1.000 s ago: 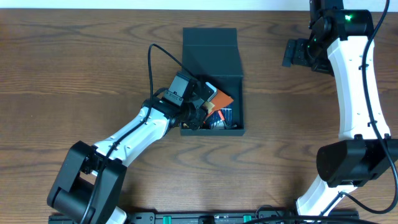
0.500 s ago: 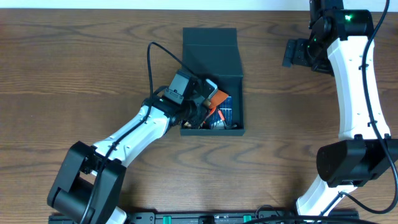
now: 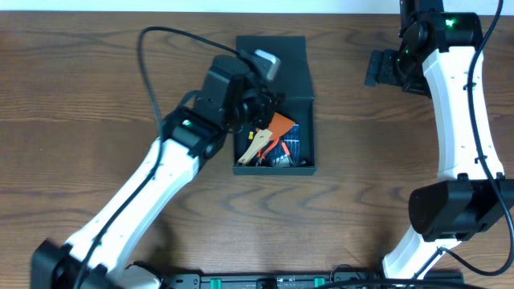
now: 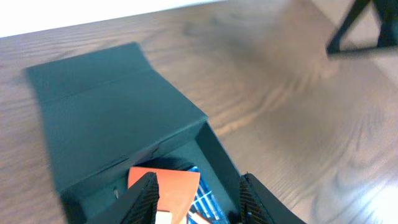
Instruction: Pack container
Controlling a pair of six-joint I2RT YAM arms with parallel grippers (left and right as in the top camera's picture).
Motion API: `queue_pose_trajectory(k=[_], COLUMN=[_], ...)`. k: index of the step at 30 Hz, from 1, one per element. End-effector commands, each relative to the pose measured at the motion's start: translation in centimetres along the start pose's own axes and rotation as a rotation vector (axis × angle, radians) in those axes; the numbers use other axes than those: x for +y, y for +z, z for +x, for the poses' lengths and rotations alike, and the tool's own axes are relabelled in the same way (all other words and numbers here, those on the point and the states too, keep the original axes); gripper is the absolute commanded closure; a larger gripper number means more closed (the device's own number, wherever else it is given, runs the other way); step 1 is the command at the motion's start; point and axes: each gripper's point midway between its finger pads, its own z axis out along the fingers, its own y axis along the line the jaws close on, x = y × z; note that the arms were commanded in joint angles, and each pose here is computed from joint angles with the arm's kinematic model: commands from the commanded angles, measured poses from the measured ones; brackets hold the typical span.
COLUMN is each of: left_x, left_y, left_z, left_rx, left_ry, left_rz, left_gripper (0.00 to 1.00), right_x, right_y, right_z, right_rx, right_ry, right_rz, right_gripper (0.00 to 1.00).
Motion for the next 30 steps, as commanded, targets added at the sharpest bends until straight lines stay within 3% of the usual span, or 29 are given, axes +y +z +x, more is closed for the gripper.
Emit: queue_pose_trajectory(k=[1,10,19,21,23,25,30], left_x=[2.2,9.2,13.9,14.9,16.0,17.0,18.6], left_y=[-2.1,-7.5,-10.3,-11.0,-11.7,-12.5,-13.9], left_z=[-1.1,2.7,5.6,6.0,6.3,6.9,8.0], left_rx=[-0.060,-0.016,0.065,0.071,0.086,0.100,0.149], left_ry=[-0.210,-0.463,-0.577,-0.600,-0.600,-0.623,-0.611], left_rz=[-0.151,-0.531,-0.685,-0.714,-0.741,-0.771,-0.816], left_gripper=[0.59,0.60,0.52,0.51,0.51,0.51,0.52], right_x=[-0.2,1.8,3.5,3.6,3.7,3.7,3.9], right_y=[-0.7,-0.8,-1.2,-1.2,-1.3,-1.3,-0.5], right_z=[-0.4,-1.4,-2.6,-3.0,-3.3,-3.8,-4.2], right_rx=[-0.024,-0.056,-0.094,-0.112,-0.124,-0.144,-0.165], right_ry=[0.019,0.026,0.025,0.026,0.027,0.029,0.009], right_rz=[0.002,-0.104,-0.197,-0.202,-0.206,-0.205,-0.203], right_gripper=[0.01,0.01,0.02,0.16,0.48,0.66,0.69])
